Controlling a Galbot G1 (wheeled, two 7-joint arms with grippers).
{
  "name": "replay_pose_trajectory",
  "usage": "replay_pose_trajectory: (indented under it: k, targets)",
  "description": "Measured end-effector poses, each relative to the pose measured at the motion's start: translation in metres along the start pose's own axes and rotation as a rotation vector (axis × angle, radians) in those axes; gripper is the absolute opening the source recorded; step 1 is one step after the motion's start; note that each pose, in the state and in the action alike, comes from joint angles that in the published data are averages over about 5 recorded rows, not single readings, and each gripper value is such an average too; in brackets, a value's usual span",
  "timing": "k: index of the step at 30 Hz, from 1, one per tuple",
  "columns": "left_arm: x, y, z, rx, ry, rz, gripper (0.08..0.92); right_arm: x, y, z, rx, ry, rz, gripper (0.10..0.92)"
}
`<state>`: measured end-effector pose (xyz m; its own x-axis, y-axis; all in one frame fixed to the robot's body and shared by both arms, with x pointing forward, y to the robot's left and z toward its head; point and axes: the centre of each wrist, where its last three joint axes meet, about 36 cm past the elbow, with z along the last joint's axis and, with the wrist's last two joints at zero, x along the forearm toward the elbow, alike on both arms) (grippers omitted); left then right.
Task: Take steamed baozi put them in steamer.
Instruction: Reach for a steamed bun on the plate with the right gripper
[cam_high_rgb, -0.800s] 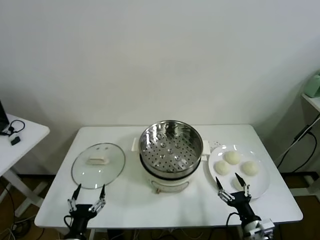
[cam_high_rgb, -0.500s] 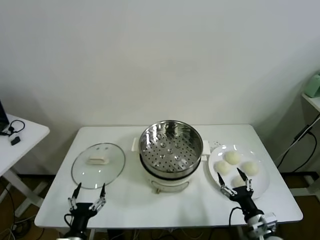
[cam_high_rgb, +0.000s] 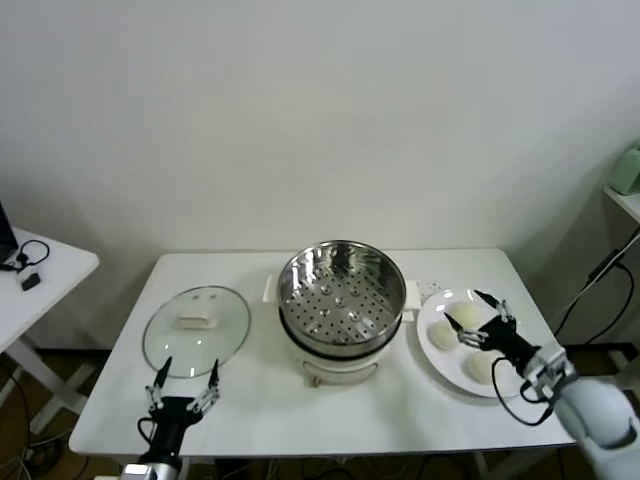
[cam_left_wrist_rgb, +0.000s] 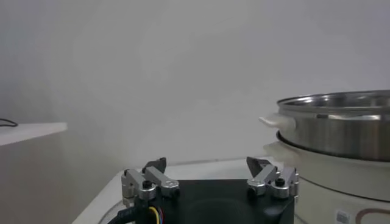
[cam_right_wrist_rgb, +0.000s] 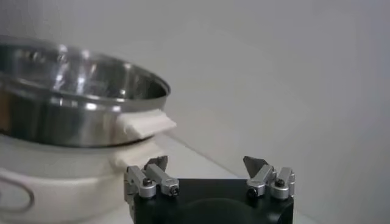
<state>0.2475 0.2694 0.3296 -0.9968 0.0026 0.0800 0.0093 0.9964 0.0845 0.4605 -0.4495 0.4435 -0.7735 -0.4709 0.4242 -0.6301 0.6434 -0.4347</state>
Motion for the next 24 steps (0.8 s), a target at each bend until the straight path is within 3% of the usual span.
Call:
replay_pose_trajectory:
  k: [13,24]
  targets:
    - [-0.007,0.001,0.002,-0.008,0.011,0.004,0.823,-0.034,-0.125,-0.029,0.348,0.31,-0.398,0.823]
    - [-0.013,0.005,-0.004,-0.012,0.014,-0.003,0.823,-0.099,-0.17,-0.042,0.472,0.517,-0.569,0.823]
